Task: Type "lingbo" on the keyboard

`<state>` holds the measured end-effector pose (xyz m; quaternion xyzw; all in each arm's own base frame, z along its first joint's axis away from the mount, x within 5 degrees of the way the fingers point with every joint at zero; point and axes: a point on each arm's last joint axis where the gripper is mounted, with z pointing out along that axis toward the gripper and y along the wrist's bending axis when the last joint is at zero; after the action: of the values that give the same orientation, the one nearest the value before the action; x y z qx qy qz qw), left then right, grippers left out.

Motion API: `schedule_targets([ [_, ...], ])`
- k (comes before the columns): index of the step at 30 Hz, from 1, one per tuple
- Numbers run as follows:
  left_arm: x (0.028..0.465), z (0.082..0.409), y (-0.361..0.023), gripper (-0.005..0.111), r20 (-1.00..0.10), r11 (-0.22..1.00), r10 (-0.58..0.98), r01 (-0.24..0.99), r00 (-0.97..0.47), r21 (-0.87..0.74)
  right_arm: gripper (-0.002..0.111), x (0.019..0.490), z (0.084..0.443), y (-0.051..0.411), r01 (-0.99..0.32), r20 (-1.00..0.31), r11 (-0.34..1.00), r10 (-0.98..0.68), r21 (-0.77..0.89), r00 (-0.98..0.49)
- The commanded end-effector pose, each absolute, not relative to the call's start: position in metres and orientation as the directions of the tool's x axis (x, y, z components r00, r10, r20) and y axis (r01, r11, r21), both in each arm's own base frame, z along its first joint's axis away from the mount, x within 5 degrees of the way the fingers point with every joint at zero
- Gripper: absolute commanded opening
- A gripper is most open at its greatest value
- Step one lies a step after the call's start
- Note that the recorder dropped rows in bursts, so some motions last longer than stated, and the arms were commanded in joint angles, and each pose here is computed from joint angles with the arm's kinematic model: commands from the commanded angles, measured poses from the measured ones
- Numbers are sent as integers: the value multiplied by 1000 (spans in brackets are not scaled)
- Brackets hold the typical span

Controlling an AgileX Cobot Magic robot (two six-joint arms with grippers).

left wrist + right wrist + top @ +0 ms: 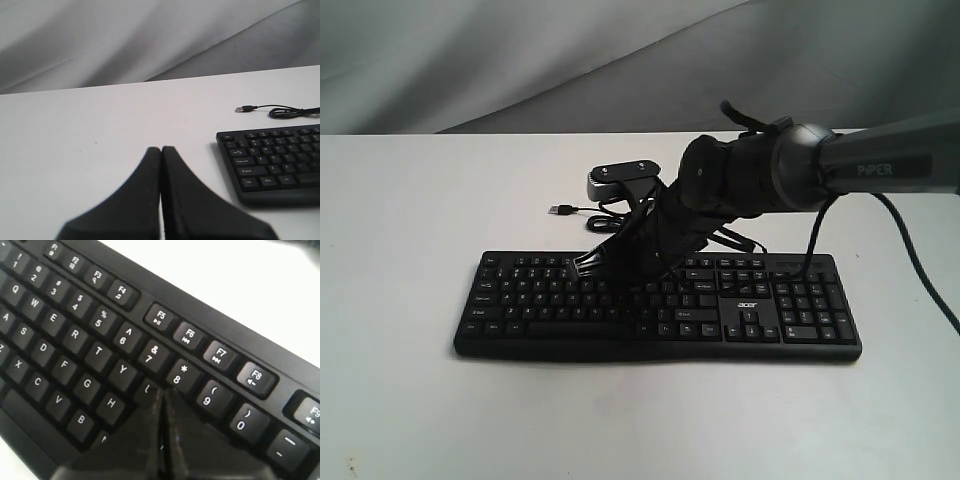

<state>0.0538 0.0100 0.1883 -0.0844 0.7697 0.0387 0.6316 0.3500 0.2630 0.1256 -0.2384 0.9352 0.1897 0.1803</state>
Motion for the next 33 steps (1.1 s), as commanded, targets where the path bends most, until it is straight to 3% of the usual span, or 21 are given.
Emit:
schedule_targets([
  [1, 54, 187, 10, 1, -979, 982, -93, -180, -183, -59, 0, 351, 128, 264, -521, -444, 811, -376, 267, -813],
  [33, 54, 187, 10, 1, -979, 982, -93, -180, -183, -59, 0, 351, 118, 262, -497, -404, 829, -375, 257, -835],
])
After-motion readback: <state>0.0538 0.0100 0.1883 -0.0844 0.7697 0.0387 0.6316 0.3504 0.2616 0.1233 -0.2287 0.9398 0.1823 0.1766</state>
